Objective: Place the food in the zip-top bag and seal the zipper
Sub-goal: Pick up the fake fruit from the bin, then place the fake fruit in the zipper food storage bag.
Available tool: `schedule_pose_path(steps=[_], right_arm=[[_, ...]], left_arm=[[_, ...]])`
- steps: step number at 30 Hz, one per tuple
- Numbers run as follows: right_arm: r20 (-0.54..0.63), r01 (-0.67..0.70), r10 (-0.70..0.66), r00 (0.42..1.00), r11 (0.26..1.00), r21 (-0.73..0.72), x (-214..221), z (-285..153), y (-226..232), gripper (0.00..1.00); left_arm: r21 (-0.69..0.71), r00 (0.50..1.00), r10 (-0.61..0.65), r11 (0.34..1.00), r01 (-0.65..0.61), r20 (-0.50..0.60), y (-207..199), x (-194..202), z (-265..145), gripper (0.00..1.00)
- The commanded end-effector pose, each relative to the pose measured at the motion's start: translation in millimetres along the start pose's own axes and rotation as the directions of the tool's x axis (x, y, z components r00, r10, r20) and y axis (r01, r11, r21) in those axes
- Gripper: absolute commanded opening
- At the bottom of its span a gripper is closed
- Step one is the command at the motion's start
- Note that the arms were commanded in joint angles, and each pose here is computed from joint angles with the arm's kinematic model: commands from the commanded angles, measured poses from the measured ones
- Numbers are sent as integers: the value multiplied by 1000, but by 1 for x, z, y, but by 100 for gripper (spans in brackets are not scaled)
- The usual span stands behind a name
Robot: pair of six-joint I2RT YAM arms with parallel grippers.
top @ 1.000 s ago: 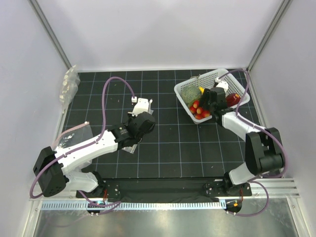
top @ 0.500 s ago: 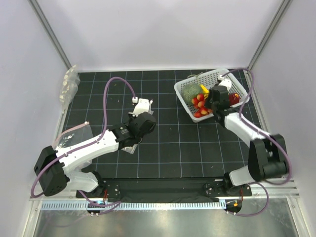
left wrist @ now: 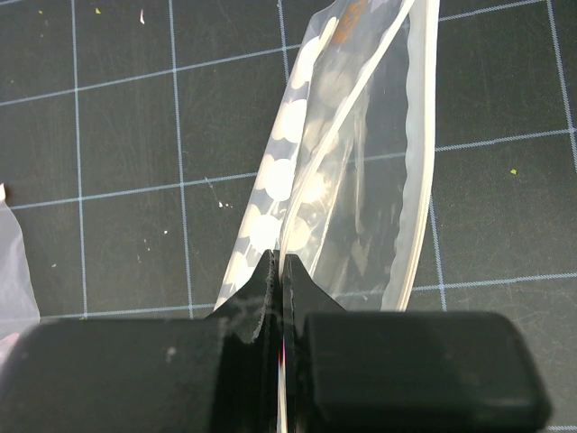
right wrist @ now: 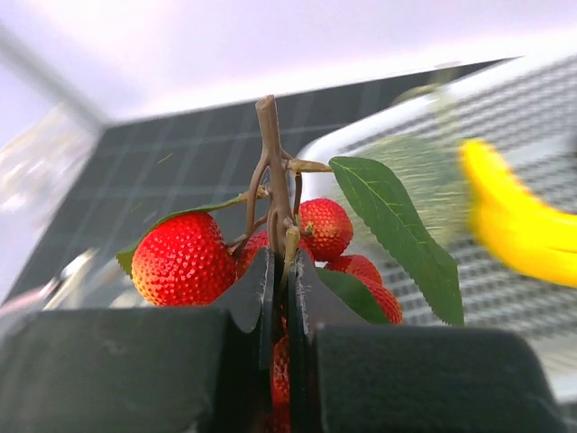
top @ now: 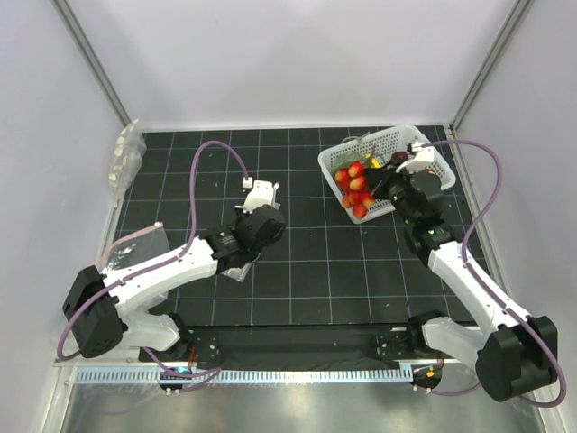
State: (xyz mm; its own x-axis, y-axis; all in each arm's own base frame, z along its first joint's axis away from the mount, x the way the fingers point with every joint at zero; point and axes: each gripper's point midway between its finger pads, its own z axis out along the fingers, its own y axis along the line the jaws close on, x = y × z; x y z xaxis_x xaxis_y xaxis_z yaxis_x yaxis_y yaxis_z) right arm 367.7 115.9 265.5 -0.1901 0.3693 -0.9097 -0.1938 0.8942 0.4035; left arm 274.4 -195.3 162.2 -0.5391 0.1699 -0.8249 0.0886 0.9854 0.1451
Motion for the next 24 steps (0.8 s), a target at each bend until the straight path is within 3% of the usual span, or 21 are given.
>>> schedule_pose_path(steps=[1, 4, 8, 11, 13, 14, 15, 19, 24], right_arm=[[39, 43, -30, 999, 922, -386, -12, -18, 83, 1], [30, 49, -38, 999, 795, -605, -1, -39, 134, 1], [-29, -10, -17, 999, 678, -735, 11, -54, 159, 1], [-65, -76, 40, 997, 632, -771, 18, -51, 165, 1], [-137, -193, 137, 981, 615, -765, 22, -49, 166, 1], [-96, -186, 182, 979, 585, -789, 11, -51, 171, 1], [-170, -285, 247, 954, 572, -769, 19, -46, 168, 1], [-176, -367, 393, 902, 486, -794, 6, -48, 169, 1], [-192, -399, 431, 882, 464, -791, 6, -49, 171, 1]], left_arm=[[12, 998, -42, 999, 41, 54, 0, -21, -8, 1], [32, 998, -48, 998, 46, 52, -3, -22, -10, 1], [42, 997, -53, 998, 51, 53, -4, -22, -10, 0], [53, 997, -59, 997, 56, 55, -5, -22, -11, 0], [65, 997, -64, 996, 60, 53, -7, -21, -11, 0], [74, 996, -71, 995, 67, 57, -9, -22, -11, 0], [89, 995, -79, 993, 74, 55, -10, -22, -13, 0], [135, 988, -128, 984, 116, 83, -16, -26, -15, 0], [138, 982, -153, 981, 137, 107, -13, -26, -15, 0]])
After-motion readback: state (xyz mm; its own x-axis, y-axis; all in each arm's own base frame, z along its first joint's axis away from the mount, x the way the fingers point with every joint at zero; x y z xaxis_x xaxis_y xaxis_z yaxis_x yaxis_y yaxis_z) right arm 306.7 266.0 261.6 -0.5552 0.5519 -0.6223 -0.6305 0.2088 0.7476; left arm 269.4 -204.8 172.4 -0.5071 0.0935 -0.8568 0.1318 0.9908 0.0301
